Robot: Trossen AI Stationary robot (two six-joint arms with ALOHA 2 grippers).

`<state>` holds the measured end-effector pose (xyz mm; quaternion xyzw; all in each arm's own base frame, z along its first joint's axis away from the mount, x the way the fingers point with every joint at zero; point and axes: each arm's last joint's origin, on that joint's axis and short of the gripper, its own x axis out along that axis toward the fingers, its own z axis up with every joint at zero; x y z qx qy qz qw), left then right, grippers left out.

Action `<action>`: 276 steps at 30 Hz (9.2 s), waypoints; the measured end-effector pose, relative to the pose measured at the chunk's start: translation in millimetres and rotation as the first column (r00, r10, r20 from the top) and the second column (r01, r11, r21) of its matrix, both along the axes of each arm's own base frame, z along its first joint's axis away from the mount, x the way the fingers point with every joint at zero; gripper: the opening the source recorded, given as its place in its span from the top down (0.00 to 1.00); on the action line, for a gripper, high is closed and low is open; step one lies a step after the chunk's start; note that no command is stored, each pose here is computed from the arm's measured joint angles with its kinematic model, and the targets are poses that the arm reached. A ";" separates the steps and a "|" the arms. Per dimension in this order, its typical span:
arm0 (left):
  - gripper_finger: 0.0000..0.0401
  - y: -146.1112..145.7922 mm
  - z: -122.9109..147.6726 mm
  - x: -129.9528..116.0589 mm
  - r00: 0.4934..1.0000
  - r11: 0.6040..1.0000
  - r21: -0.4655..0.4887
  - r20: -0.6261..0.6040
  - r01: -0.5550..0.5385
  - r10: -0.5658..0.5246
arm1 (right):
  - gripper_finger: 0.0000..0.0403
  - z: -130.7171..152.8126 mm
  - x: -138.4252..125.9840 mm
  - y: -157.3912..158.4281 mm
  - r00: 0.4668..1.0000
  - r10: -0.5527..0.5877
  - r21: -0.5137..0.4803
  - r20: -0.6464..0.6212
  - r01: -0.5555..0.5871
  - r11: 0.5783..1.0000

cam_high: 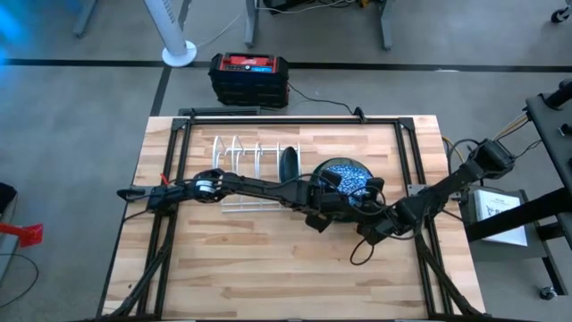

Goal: Sort dishes
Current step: Put the blue patterned plate into the dish rack, then put the green patterned plate into the dish rack

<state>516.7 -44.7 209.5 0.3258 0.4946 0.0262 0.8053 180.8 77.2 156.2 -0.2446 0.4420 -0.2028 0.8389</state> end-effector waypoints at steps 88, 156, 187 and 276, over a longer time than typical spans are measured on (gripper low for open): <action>0.38 31.4 228.9 -430.8 0.318 0.956 -0.141 0.947 0.259 0.054 | 0.95 168.8 209.6 113.2 0.315 -0.444 0.369 0.839 0.269 0.889; 0.38 47.0 209.4 -482.4 0.398 0.939 -0.222 0.912 0.261 0.105 | 0.95 76.4 305.9 42.6 0.238 -0.576 0.449 0.782 0.426 0.785; 0.38 44.2 198.1 -473.4 0.429 0.941 -0.223 0.898 0.255 0.097 | 0.95 51.2 301.5 34.5 0.247 -0.606 0.478 0.756 0.424 0.769; 0.38 43.2 188.7 -469.9 0.468 0.943 -0.226 0.879 0.245 0.090 | 0.53 42.8 316.6 18.1 0.313 -0.665 0.546 0.678 0.392 0.741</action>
